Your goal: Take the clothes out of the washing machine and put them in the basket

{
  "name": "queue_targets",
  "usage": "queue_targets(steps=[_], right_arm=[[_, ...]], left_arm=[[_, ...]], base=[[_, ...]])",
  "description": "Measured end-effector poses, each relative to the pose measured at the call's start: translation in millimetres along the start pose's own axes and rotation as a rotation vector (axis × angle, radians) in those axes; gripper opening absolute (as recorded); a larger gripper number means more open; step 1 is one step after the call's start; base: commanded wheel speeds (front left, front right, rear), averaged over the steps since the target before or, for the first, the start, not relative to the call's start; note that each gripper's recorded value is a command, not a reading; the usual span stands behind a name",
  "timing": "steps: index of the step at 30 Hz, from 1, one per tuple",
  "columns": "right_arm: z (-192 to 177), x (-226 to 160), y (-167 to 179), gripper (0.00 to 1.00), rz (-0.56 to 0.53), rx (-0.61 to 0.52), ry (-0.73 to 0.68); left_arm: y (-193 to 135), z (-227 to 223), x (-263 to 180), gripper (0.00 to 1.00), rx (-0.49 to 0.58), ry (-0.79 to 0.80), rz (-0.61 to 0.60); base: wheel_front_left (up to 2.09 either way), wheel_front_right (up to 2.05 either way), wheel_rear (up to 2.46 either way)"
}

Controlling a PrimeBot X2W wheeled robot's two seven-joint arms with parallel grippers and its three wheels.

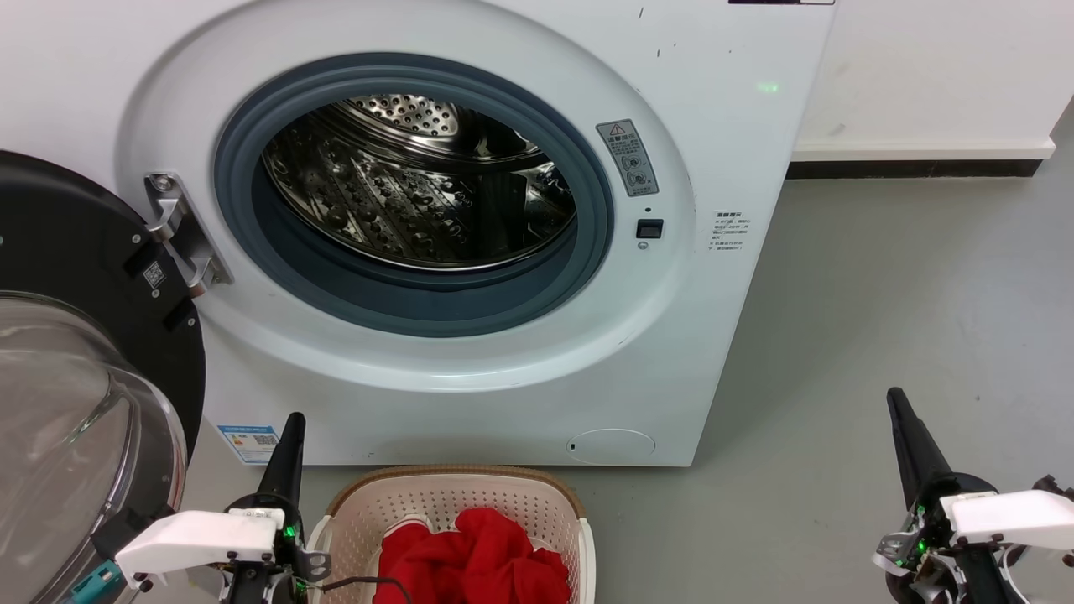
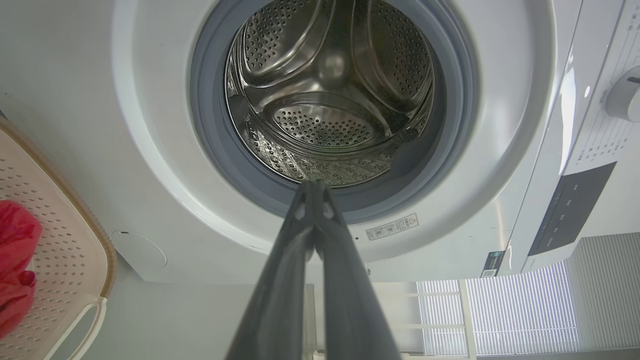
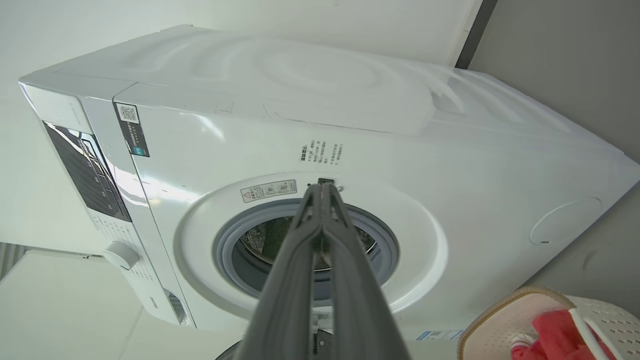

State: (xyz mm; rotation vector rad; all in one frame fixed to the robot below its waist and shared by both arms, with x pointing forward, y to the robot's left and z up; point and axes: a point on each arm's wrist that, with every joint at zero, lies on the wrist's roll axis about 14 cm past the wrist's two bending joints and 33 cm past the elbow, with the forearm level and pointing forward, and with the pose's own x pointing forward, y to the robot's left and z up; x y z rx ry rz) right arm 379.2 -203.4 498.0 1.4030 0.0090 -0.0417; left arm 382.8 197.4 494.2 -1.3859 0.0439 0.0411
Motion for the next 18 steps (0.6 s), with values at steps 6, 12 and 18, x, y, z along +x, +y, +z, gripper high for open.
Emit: queue_targets(steps=[6, 12, 18], right_arm=[[-0.7, 3.1, 3.2, 0.0, 0.01, 0.051, 0.007], [-1.3, 3.9, 3.4, 0.0, 0.011, 0.086, 0.012], [-1.9, 5.3, 4.5, 0.0, 0.015, 0.128, 0.018]], left_arm=[[-3.9, 1.2, 2.0, 0.0, -0.057, 0.001, -0.016], [-5.0, 2.0, 2.4, 0.0, -0.097, 0.001, -0.023], [-6.3, 3.1, 3.0, 0.0, -0.141, 0.001, -0.03]], base=[[0.0, 0.0, 0.0], [0.0, 0.0, 0.0], [0.0, 0.0, 0.0]])
